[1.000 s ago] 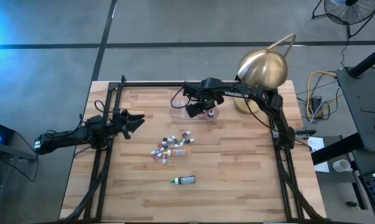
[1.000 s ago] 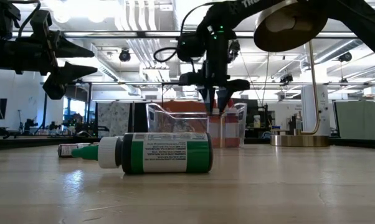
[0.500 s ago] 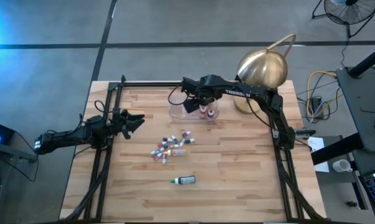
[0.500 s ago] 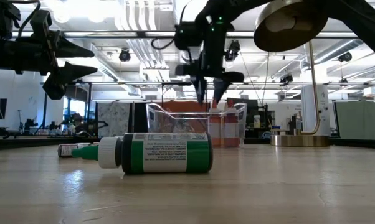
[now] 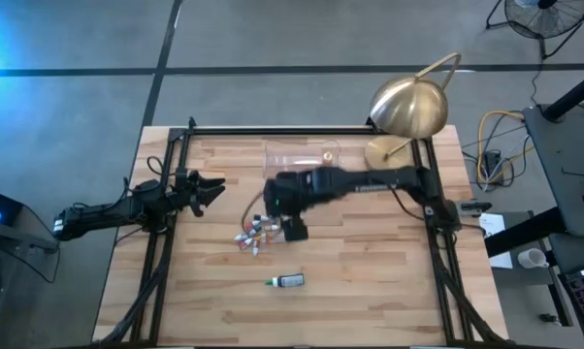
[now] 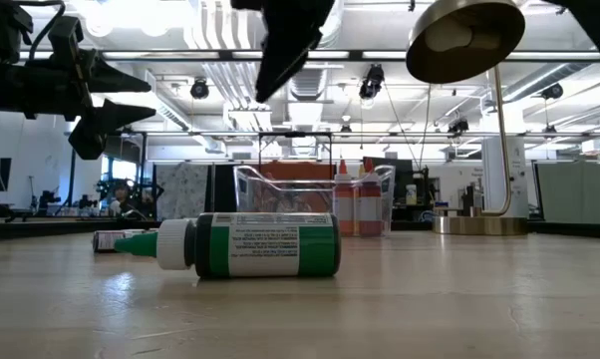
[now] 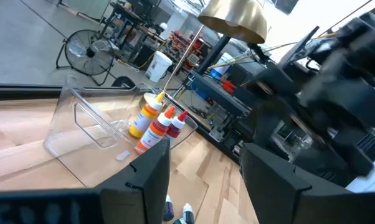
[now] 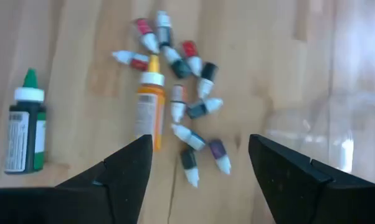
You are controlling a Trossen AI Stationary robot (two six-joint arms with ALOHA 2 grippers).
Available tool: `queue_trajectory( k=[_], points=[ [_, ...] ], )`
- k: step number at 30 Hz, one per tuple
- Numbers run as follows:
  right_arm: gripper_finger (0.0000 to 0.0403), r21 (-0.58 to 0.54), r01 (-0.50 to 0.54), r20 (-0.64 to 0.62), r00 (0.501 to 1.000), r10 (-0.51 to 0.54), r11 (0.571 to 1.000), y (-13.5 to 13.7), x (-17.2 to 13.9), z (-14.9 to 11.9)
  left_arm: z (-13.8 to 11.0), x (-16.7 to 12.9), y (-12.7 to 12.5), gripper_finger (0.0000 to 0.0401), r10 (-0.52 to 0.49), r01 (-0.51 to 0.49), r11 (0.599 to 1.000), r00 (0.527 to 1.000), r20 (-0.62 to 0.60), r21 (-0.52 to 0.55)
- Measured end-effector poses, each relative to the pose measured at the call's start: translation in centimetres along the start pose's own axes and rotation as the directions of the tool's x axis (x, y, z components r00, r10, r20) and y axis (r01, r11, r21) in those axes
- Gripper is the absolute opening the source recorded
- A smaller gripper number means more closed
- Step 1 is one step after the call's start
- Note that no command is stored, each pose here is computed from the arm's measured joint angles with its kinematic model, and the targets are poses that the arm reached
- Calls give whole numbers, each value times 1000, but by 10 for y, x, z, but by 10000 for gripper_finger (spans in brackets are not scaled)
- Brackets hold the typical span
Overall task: Pick & Place food coloring
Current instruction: Move the big green food coloring bottle to the middle left of the table
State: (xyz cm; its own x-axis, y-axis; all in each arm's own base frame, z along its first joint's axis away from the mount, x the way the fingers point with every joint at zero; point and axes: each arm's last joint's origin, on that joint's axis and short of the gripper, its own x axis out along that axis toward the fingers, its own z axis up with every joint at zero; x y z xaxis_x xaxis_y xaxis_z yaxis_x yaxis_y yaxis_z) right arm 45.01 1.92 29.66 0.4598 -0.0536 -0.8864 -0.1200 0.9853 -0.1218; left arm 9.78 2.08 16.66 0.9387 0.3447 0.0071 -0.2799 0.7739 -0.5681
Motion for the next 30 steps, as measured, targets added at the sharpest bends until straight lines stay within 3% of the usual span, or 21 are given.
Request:
queue_trajectory(
  k=[4, 8, 12, 15, 20, 26, 30],
  points=[
    [253, 9, 46, -1, 999, -46, 999, 29, 8, 1, 0, 0, 0, 167, 0, 0, 1000, 1000, 0, 0],
    [248, 122, 107, -23, 994, -105, 987, 39, 12, -3, 0, 0, 0, 167, 0, 0, 1000, 1000, 0, 0],
    [241, 321, 118, -21, 993, -118, 940, 42, 10, -3, 0, 0, 0, 167, -1, 1, 1000, 1000, 0, 0],
    [237, 412, 123, -58, 992, -109, 903, 49, 5, -7, 0, 0, 0, 167, -1, 1, 1000, 1000, 0, 0],
    [235, 491, 191, -246, 966, -76, 850, 65, -1, -26, 0, 0, 0, 167, -1, 1, 1000, 1000, 1, -15],
    [228, 443, 229, -309, 947, -92, 867, 92, -8, -36, 1, 0, -1, 167, -8, 8, 976, 1000, 0, -218],
    [220, 367, 268, -408, 907, -105, 891, 101, -13, -48, 3, 0, -2, 167, -27, 32, 912, 999, 18, -410]
  ],
)
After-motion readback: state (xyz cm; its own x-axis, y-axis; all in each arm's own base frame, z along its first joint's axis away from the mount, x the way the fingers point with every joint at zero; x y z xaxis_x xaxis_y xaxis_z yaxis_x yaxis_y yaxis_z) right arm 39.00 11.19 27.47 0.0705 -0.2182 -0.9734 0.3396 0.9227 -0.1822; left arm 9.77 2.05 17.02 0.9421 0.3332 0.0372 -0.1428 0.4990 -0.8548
